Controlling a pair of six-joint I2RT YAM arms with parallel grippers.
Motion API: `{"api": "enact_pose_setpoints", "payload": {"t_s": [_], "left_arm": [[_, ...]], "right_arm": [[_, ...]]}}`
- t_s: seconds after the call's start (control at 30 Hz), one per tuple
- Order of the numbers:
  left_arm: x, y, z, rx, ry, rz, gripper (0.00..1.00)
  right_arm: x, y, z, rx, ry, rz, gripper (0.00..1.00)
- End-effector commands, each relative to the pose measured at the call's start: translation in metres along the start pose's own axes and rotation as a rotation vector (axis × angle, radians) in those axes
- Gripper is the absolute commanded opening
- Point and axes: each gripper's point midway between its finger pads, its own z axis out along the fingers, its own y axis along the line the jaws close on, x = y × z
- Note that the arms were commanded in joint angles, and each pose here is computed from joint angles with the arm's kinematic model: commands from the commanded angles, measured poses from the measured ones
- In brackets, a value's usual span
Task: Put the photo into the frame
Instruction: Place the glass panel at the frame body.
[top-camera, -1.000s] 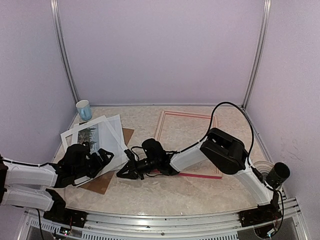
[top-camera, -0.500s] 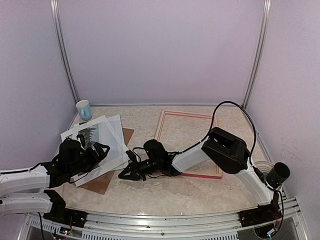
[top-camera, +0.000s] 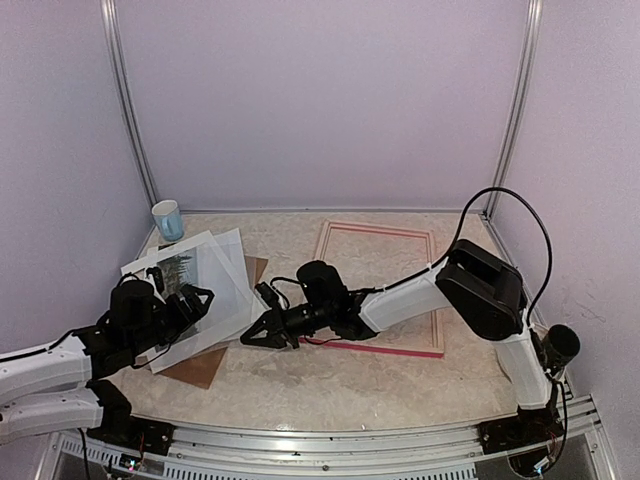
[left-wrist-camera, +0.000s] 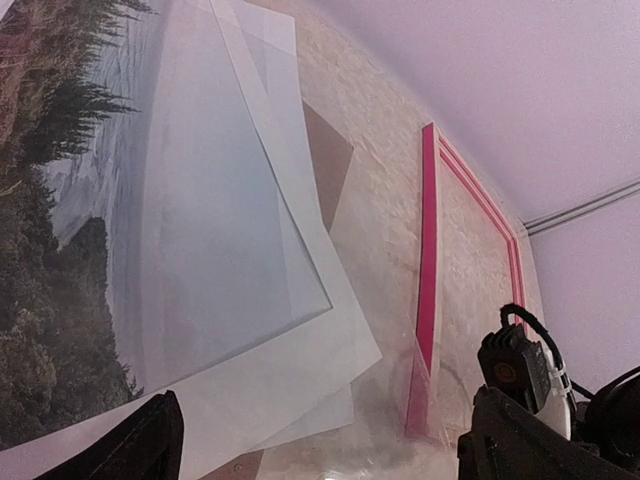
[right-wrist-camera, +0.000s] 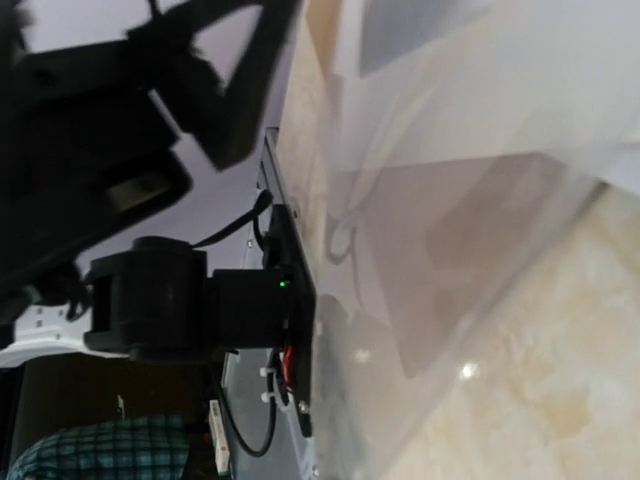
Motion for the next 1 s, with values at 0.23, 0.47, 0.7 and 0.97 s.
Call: {"api": "enact_pose_setpoints", "payload": {"t_s": [0.23, 0.47, 0.7, 0.97], "left_arm": [[-0.005, -0.004, -0.006, 0.01, -0.014, 0.019, 0.99], [-0.005, -0.006, -0.007, 0.015, -0.011, 0.02, 0.99], [-0.002, -0.006, -0.005, 0.017, 0.001, 0.021, 0.99], [-0.001, -0.007, -0.005, 0.018, 0.007, 0.026, 0.99]], "right_arm": [[-0.009, 0.019, -0.057, 0.022, -0.01, -0.107, 0.0], [-0.007, 0.012, -0.092, 0.112, 0.021, -0.186, 0.0], [-0.003, -0.003, -0.13, 0.198, 0.025, -0.224, 0.0], [0.008, -0.026, -0.182, 0.253, -0.024, -0.183, 0.0]]}}
